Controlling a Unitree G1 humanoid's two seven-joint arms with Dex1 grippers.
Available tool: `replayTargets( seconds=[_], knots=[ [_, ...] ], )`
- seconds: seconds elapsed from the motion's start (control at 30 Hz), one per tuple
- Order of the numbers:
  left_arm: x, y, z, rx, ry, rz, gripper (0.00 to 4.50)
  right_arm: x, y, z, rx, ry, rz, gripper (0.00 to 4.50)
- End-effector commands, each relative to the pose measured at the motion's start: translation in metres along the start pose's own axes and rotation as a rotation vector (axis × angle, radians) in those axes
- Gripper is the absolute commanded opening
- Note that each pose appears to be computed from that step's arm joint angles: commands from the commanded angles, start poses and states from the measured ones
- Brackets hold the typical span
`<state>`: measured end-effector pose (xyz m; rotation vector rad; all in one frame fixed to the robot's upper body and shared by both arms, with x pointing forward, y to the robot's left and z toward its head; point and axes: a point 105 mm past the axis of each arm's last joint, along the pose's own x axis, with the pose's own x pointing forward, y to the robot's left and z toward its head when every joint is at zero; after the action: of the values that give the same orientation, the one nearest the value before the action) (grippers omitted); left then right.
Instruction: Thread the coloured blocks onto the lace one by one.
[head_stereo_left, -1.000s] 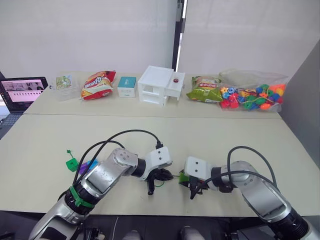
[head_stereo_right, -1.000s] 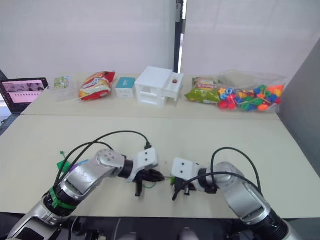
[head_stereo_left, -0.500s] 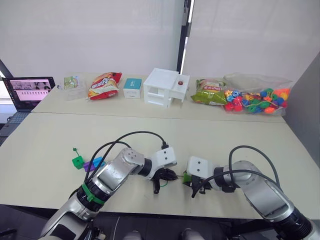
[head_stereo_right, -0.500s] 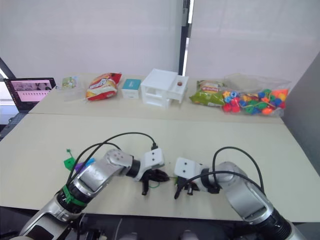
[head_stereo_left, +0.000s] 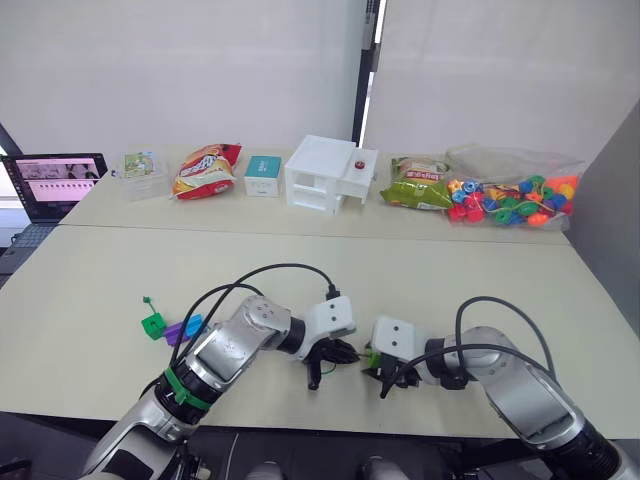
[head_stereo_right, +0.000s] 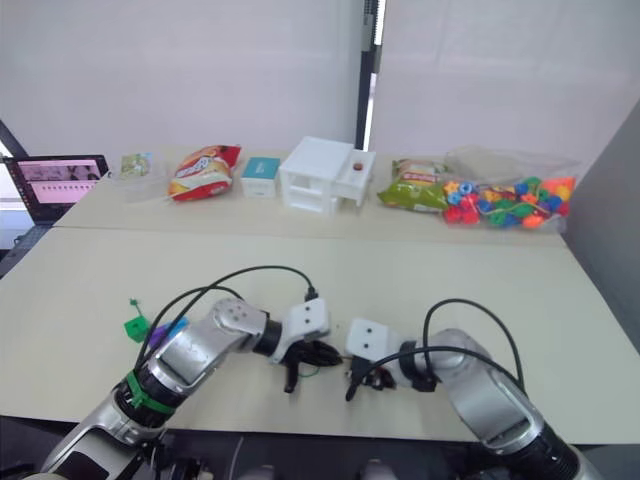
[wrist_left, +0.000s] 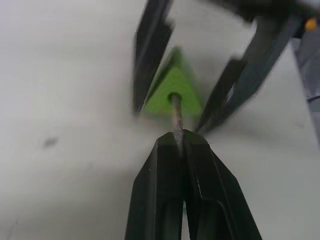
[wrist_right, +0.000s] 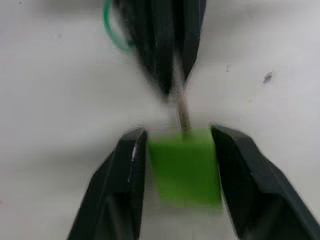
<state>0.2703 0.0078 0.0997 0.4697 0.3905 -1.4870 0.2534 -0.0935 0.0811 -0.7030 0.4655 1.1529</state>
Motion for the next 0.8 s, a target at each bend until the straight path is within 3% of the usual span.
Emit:
replayTargets(
  seconds=[0.03, 0.13, 0.37, 0.8],
  knots=[
    [-0.005, -0.005, 0.014, 0.075, -0.040, -0.023, 0.00, 0.017, 0.034, -0.020, 0.079, 0.065, 0.153, 3.56],
    [-0.009, -0.005, 0.011, 0.089, -0.028, -0.019, 0.00, 0.018, 0.033, -0.020, 0.089, 0.075, 0.148, 4.49],
    [-0.012, -0.005, 0.006, 0.083, -0.005, -0.015, 0.00, 0.010, 0.021, -0.022, 0.091, 0.081, 0.120, 4.49],
    [-0.017, -0.005, 0.004, 0.078, -0.003, -0.010, 0.00, -0.042, 0.011, -0.015, -0.015, 0.067, 0.160, 4.49]
  ],
)
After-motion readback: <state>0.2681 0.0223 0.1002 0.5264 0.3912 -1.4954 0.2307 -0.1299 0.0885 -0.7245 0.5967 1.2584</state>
